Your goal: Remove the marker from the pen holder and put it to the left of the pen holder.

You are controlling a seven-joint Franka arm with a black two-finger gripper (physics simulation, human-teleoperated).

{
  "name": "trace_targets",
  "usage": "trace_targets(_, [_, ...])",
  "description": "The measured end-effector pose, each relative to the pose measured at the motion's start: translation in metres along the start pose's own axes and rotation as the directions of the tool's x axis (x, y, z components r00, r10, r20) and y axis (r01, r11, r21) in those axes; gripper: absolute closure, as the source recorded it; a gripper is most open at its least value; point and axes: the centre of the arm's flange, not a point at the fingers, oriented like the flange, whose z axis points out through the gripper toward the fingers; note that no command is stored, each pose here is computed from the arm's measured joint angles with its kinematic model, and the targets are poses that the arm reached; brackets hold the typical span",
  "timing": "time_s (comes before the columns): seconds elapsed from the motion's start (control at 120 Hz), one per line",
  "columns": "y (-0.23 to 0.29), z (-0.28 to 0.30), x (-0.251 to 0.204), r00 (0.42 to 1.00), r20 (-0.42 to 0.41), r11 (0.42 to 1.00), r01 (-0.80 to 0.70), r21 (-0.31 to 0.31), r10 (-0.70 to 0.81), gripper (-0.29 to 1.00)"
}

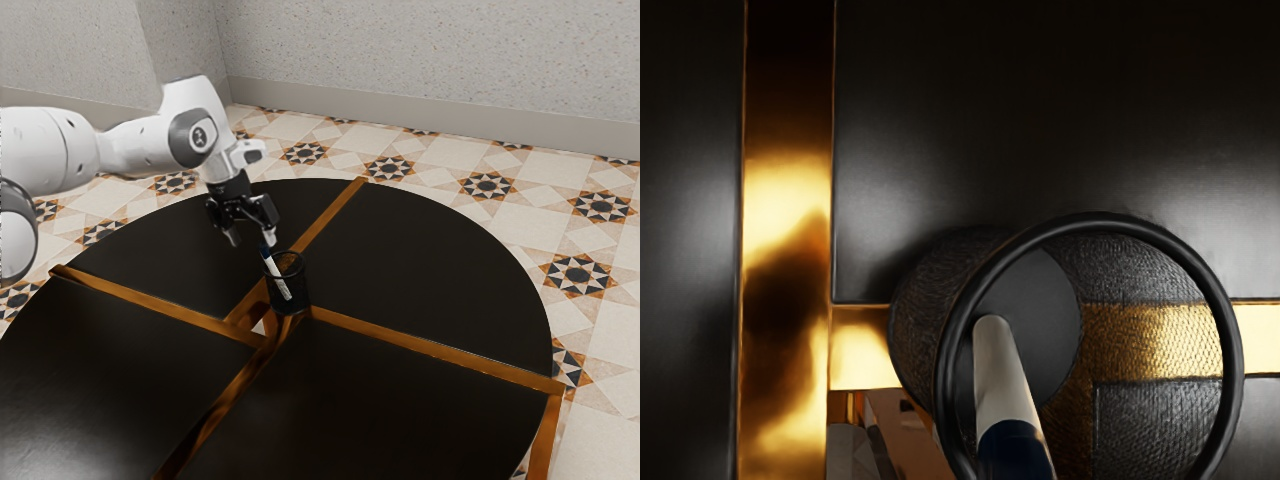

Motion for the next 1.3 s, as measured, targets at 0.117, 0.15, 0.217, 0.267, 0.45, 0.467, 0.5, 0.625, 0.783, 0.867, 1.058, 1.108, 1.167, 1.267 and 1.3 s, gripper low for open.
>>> trace_targets(0.117, [-0.002,0.01,0.005,1.0,-0.021,1.0,-0.008,-0.001,0.008,0.01])
trace_targets(0.15, [-0.003,0.015,0.006,1.0,-0.021,1.0,-0.009,-0.002,0.009,0.01])
trace_targets(0.217, [-0.003,0.024,0.008,1.0,-0.019,1.0,-0.014,-0.005,0.014,0.01])
trace_targets(0.267, [-0.002,0.027,0.01,1.0,-0.02,1.0,-0.02,-0.005,0.02,0.01])
trace_targets(0.45, [0.007,0.029,0.01,0.999,-0.022,0.999,-0.043,-0.006,0.043,0.02])
trace_targets(0.467, [0.007,0.029,0.01,0.999,-0.021,0.999,-0.044,-0.006,0.044,0.02])
trace_targets(0.5, [0.008,0.031,0.009,0.999,-0.018,0.999,-0.046,-0.007,0.046,0.02])
trace_targets(0.625, [0.01,0.031,0.008,0.998,-0.016,0.999,-0.054,-0.007,0.054,0.11])
trace_targets(0.783, [0.015,0.025,0.008,0.998,-0.024,0.998,-0.066,-0.005,0.066,0.36])
trace_targets(0.867, [0.016,0.025,0.007,0.997,-0.02,0.998,-0.07,-0.005,0.069,0.45])
trace_targets(1.058, [0.015,0.024,0.006,0.997,-0.02,0.997,-0.072,-0.005,0.072,0.66])
trace_targets(1.108, [0.016,0.022,0.006,0.997,-0.022,0.997,-0.074,-0.003,0.073,0.69])
trace_targets(1.167, [0.017,0.021,0.006,0.997,-0.024,0.997,-0.076,0.0,0.076,0.71])
trace_targets(1.267, [0.02,0.009,0.006,0.996,-0.036,0.997,-0.082,0.011,0.083,0.74])
trace_targets(1.3, [0.023,0.0,0.005,0.995,-0.044,0.996,-0.086,0.017,0.086,0.75])
